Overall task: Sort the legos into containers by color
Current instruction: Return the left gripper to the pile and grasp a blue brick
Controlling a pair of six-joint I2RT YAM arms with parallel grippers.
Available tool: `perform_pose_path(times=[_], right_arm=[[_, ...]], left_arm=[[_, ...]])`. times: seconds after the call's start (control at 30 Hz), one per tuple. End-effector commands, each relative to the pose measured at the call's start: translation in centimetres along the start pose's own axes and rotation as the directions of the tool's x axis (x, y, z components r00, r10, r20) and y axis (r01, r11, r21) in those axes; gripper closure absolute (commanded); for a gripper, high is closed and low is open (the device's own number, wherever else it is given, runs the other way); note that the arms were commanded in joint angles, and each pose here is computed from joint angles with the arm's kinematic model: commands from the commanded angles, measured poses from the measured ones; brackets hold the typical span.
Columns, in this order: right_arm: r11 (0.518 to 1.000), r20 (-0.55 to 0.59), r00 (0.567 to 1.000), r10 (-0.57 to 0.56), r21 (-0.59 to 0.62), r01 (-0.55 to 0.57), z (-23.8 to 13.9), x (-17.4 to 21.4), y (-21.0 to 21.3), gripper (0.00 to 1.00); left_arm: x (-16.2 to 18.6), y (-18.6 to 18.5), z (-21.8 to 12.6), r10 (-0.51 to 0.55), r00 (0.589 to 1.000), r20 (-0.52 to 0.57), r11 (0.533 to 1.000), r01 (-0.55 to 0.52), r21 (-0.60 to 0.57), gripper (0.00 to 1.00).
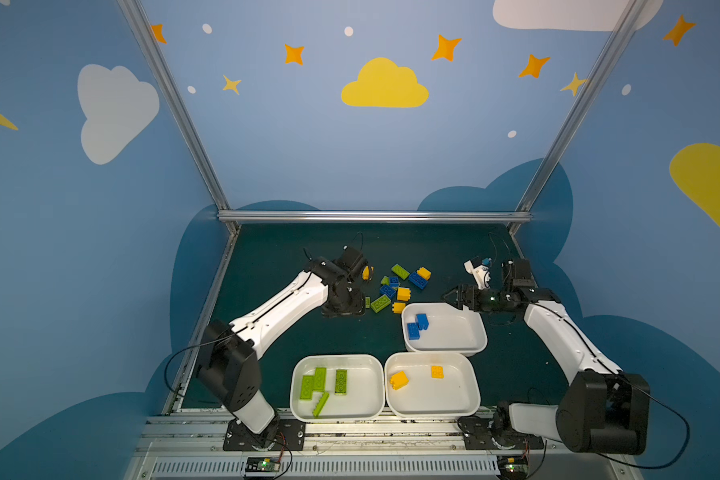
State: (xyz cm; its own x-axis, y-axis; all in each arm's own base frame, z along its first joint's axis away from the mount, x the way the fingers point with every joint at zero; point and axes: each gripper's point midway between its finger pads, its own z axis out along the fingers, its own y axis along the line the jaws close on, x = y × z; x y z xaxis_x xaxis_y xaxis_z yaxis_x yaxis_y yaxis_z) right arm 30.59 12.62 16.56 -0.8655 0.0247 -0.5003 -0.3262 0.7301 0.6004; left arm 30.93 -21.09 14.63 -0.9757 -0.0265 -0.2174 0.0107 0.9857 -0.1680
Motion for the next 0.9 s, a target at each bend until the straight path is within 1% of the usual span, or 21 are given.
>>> perform_pose_path(times=[0.0, 0.07, 0.17, 0.23, 0.33, 0.5, 0.6, 0.73, 0.87], right_arm=[[1.0, 0.013, 1.0, -0.005, -0.006, 0.005, -0.1, -0.8, 0.4, 0.02], [1.0, 0.018, 1.0, -0.007, -0.001, 0.007, -0.2, -0.9, 0.4, 0.02], [1.0, 0.016, 1.0, -0.015, 0.004, 0.015, -0.4, -1.0, 0.4, 0.02], [1.0, 0.015, 1.0, -0.019, 0.007, 0.019, -0.4, -1.0, 0.4, 0.02], [1.0, 0.015, 1.0, -0.02, 0.009, 0.02, -0.5, -1.1, 0.4, 0.02], [1.0, 0.008, 1.0, -0.018, 0.008, 0.018, -0.4, -1.0, 0.3, 0.02], [1.0, 0.005, 1.0, -0.017, 0.008, 0.017, -0.4, -1.1, 0.3, 0.02], [1.0, 0.002, 1.0, -0.022, 0.017, 0.022, -0.6, -1.3, 0.3, 0.02], [0.999, -0.012, 1.0, -0.025, 0.02, 0.025, -0.7, -1.4, 0.3, 0.02]], left_arm=[[-4.5, -0.5, 1.4, 0.095, 0.994, 0.058, 0.995, -0.095, 0.001, 0.25], [-6.8, -0.1, 3.1, 0.119, 0.991, 0.066, 0.993, -0.118, -0.022, 0.25], [-10.2, 1.4, 5.0, 0.188, 0.98, 0.071, 0.978, -0.18, -0.103, 0.26], [-12.2, 2.1, 6.5, 0.21, 0.975, 0.068, 0.973, -0.202, -0.109, 0.27], [-14.6, 2.9, 8.3, 0.28, 0.958, 0.068, 0.953, -0.268, -0.142, 0.27], [-18.0, 3.2, 10.2, 0.35, 0.931, 0.099, 0.929, -0.332, -0.163, 0.28], [-18.9, 2.9, 11.5, 0.383, 0.918, 0.102, 0.919, -0.367, -0.14, 0.28], [-19.2, 3.0, 13.1, 0.424, 0.9, 0.099, 0.902, -0.411, -0.13, 0.28], [-19.7, 2.6, 13.8, 0.469, 0.876, 0.112, 0.882, -0.457, -0.118, 0.28]])
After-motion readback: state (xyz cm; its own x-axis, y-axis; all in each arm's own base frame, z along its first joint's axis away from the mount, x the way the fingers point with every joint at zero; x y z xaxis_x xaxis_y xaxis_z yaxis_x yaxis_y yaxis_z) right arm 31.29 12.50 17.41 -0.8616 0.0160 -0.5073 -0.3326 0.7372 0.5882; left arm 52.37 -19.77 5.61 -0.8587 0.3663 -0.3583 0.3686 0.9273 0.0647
